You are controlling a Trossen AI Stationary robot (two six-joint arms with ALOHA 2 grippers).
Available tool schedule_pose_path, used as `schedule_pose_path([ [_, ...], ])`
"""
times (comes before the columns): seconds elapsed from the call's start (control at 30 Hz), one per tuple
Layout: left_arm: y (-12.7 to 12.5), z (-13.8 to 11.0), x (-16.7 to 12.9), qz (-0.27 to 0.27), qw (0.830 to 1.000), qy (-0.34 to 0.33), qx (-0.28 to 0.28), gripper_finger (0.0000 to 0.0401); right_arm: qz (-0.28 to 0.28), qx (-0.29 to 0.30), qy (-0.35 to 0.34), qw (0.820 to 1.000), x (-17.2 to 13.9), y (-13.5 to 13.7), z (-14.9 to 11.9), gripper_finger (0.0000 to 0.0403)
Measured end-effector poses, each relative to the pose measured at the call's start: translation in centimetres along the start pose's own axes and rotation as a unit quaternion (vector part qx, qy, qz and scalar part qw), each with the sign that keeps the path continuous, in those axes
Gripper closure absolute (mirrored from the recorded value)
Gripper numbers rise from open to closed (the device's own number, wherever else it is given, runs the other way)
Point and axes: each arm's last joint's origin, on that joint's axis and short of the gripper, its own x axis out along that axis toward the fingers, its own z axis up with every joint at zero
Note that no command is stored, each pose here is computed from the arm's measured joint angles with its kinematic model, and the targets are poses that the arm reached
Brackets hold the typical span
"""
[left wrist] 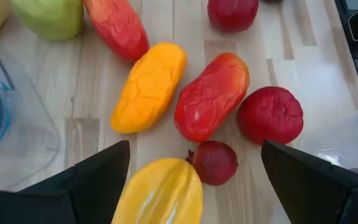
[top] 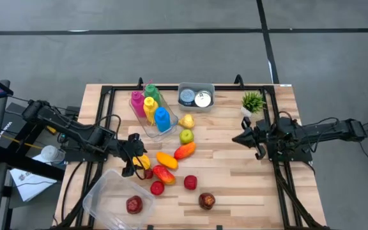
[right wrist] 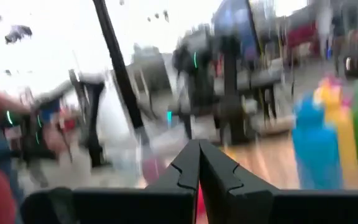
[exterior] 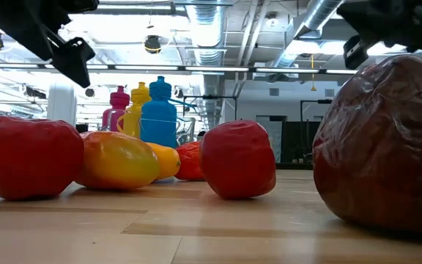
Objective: Pick & Place Food Item
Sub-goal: Put the yellow starfruit into the white bin
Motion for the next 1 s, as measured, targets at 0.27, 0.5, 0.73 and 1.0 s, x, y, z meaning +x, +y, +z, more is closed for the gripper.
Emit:
schedule_pose_path([
  [0.27, 0.0, 0.1, 0.0, -0.002, 1.000, -0.006, -0.001, 0.0051, -0.004, -0.026, -0.080, 0.996, -3.8, 0.9, 4.2, 0.0402],
  [0.5, 0.0, 0.1, 0.0, 0.000, 1.000, -0.006, -0.001, 0.0051, -0.013, -0.030, -0.102, 0.994, -4.8, 0.3, 1.8, 0.0402],
  [0.73, 0.0, 0.1, 0.1, 0.001, 1.000, -0.007, -0.001, 0.0051, -0.030, 0.019, -0.051, 0.998, -4.2, -1.3, -2.2, 0.0403],
  [1.0, 0.2, -1.3, 1.4, 0.000, 1.000, -0.011, -0.002, 0.0051, -0.056, 0.038, 0.017, 0.998, -4.2, -1.8, -3.5, 0.0398],
])
